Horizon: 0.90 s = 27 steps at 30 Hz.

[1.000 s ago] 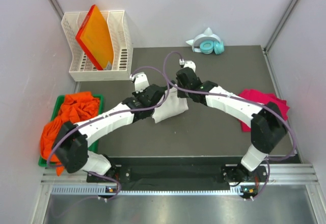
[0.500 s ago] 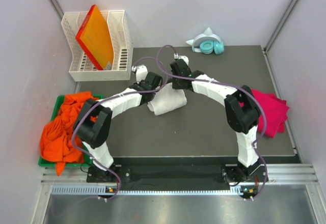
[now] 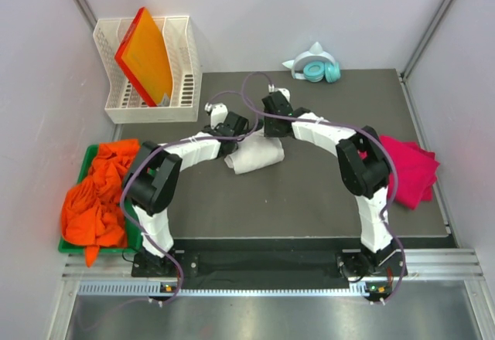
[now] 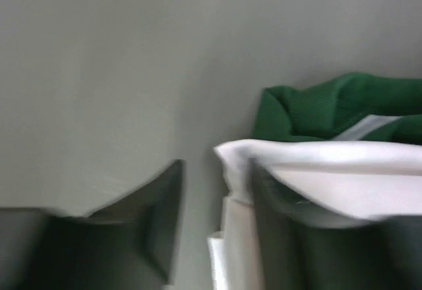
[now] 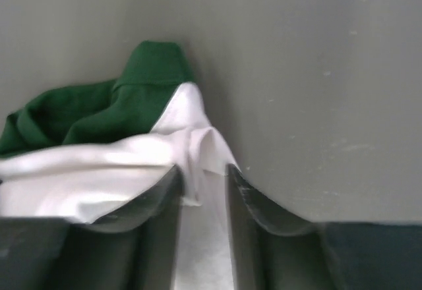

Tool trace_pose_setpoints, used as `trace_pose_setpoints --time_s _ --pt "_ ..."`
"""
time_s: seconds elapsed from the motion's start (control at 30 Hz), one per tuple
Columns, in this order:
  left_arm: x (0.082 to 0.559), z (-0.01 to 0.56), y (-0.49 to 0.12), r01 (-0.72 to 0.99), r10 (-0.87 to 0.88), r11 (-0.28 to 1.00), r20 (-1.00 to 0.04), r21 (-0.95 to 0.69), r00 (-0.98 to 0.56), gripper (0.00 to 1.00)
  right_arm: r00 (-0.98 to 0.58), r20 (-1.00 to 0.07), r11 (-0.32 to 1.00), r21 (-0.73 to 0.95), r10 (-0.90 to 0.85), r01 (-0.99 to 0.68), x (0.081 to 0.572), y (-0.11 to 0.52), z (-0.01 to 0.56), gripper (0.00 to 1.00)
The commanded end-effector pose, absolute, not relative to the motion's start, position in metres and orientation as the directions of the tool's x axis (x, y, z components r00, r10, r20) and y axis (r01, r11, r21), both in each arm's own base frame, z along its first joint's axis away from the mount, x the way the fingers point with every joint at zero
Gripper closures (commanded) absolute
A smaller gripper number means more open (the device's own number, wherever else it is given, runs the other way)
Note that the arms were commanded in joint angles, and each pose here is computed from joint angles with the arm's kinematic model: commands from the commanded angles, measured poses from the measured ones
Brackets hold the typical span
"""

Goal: Fold and stack the t-shirts

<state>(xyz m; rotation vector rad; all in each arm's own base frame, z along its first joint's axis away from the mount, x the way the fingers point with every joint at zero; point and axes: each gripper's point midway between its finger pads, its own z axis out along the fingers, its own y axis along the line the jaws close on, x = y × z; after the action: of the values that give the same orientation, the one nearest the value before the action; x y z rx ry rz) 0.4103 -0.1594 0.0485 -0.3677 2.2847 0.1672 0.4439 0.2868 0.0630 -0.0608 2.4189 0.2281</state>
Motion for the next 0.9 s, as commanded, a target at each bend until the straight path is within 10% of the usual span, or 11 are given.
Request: trace_pose_setpoints --time_s 0.0,0.1,0.4,0.53,0.67,0.87 --pt "0.422 0.095 -0.150 -0.326 -0.221 0.945 -0.800 -0.034 -0.557 0.29 -0.636 -0.764 0.985 0.169 0.103 -0.044 0.469 0.263 0.146 0.56" --pt "0.422 0.118 -0.148 -0.332 -0.232 0.942 -0.819 -0.054 -0.525 0.07 -0.601 -0.789 0.976 0.208 0.126 -0.069 0.462 0.266 0.181 0.42" --pt "0.400 0.158 -0.165 -0.247 -0.309 0.946 -0.811 -0.210 -0.497 0.14 -0.616 -0.776 0.944 0.289 0.134 -0.158 0.405 0.283 0.190 0.44" --pt "0.383 0.155 -0.200 -0.133 -0.347 0.934 -0.760 -0.331 -0.549 0.36 -0.662 -0.740 0.924 0.325 0.117 -0.200 0.380 0.300 0.161 0.70" --pt "0.368 0.137 -0.230 -0.043 -0.345 0.914 -0.716 -0.404 -0.607 0.83 -0.711 -0.697 0.911 0.351 0.098 -0.219 0.368 0.313 0.129 0.92" --pt "0.360 0.104 -0.243 -0.038 -0.341 0.904 -0.663 -0.426 -0.666 1.00 -0.731 -0.677 0.905 0.361 0.088 -0.225 0.376 0.327 0.112 0.99"
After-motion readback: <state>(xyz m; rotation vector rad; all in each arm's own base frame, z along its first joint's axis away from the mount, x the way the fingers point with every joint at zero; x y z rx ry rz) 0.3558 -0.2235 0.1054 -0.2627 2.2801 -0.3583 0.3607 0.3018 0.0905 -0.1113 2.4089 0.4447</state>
